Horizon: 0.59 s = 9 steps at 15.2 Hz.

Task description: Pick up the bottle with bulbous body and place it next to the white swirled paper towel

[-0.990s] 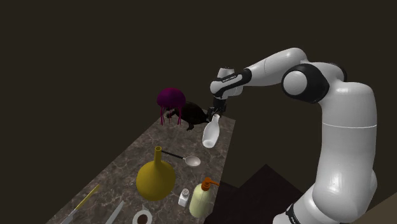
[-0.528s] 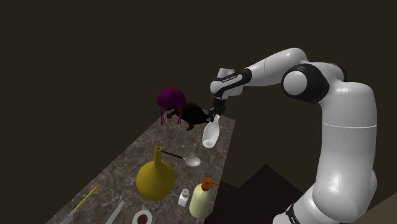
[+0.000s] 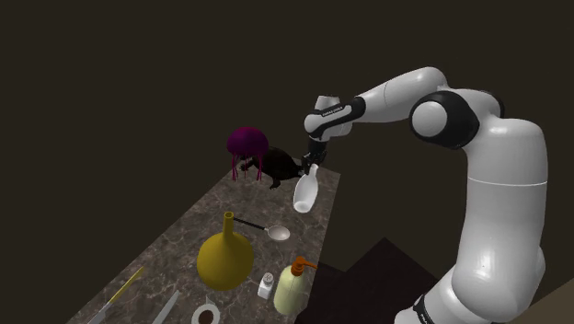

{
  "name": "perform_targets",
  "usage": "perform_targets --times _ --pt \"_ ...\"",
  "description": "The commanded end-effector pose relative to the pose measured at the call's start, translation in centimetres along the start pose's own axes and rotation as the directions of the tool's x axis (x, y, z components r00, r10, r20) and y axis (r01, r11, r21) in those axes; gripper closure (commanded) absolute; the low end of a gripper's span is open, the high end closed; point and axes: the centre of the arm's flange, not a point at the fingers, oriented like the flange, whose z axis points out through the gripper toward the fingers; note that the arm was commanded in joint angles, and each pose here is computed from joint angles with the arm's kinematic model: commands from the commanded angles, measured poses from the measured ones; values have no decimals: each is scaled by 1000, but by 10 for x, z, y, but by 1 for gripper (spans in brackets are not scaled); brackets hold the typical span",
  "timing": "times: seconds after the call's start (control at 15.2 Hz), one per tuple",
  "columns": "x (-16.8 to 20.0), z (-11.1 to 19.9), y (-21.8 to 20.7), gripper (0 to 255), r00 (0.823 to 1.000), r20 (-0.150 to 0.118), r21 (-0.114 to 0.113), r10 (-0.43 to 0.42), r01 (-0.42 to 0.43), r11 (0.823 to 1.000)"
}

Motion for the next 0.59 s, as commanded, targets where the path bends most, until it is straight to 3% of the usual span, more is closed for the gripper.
perform_targets --times 0.0,0.53 --pt "-1 -10 1 255 1000 0 0 0 0 1000" --pt "-3 -53 1 255 1000 0 0 0 0 1000"
